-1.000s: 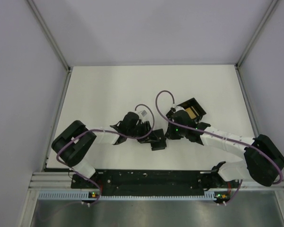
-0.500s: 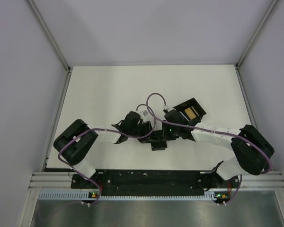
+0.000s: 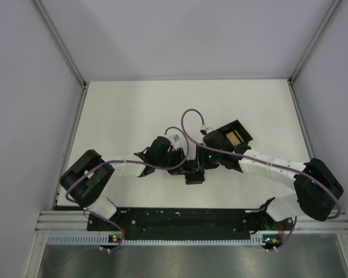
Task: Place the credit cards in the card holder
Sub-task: Close the card holder at the center of the board.
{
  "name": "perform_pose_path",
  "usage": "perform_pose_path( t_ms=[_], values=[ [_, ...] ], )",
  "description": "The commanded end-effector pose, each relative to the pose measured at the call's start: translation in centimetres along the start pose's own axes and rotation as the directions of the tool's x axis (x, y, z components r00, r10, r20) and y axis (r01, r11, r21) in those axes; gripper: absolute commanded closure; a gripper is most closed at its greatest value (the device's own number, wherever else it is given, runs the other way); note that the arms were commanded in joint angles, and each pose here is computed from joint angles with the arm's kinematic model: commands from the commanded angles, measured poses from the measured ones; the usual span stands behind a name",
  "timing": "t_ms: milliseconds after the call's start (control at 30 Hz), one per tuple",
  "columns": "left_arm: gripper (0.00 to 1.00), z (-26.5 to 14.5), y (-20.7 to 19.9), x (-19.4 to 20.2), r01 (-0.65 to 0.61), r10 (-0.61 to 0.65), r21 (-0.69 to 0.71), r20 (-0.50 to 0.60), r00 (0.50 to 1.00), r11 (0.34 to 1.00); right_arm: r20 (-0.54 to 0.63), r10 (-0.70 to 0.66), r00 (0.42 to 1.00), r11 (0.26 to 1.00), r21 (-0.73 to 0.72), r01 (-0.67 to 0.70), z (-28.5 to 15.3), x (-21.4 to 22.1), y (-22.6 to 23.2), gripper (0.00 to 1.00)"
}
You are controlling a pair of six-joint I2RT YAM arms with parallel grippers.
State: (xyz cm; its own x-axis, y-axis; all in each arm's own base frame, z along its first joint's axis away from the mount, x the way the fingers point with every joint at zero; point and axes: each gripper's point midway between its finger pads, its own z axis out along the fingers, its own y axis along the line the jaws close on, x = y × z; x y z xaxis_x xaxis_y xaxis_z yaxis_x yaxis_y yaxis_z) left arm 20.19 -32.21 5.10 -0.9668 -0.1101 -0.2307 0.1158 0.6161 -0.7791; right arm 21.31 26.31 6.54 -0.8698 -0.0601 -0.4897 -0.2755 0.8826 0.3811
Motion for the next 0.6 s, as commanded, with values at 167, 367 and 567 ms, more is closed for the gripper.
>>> perform_pose_path(
  t_ms=[167, 367, 567],
  values=[
    [0.51, -2.1, -2.2, -1.9, -0.124, 0.125, -0.014, 0.076, 0.989, 0.992, 0.215, 0.009, 0.977, 0.993, -0.117, 0.017, -6.0, -5.6, 3.4, 0.59],
    [0.39, -3.5, 0.1, -5.2, -0.205, 0.248, -0.266, 0.139, 0.959, 0.942, 0.214, 0.111, 0.97, 0.993, -0.054, -0.102, -6.0, -5.5, -1.3, 0.63],
    [0.13, -4.4, -1.8, -9.1, -0.235, 0.316, -0.303, 0.256, 0.913, 0.924, 0.204, 0.08, 0.976, 0.994, -0.083, -0.064, -6.5, -4.6, -1.8, 0.52]
  ],
)
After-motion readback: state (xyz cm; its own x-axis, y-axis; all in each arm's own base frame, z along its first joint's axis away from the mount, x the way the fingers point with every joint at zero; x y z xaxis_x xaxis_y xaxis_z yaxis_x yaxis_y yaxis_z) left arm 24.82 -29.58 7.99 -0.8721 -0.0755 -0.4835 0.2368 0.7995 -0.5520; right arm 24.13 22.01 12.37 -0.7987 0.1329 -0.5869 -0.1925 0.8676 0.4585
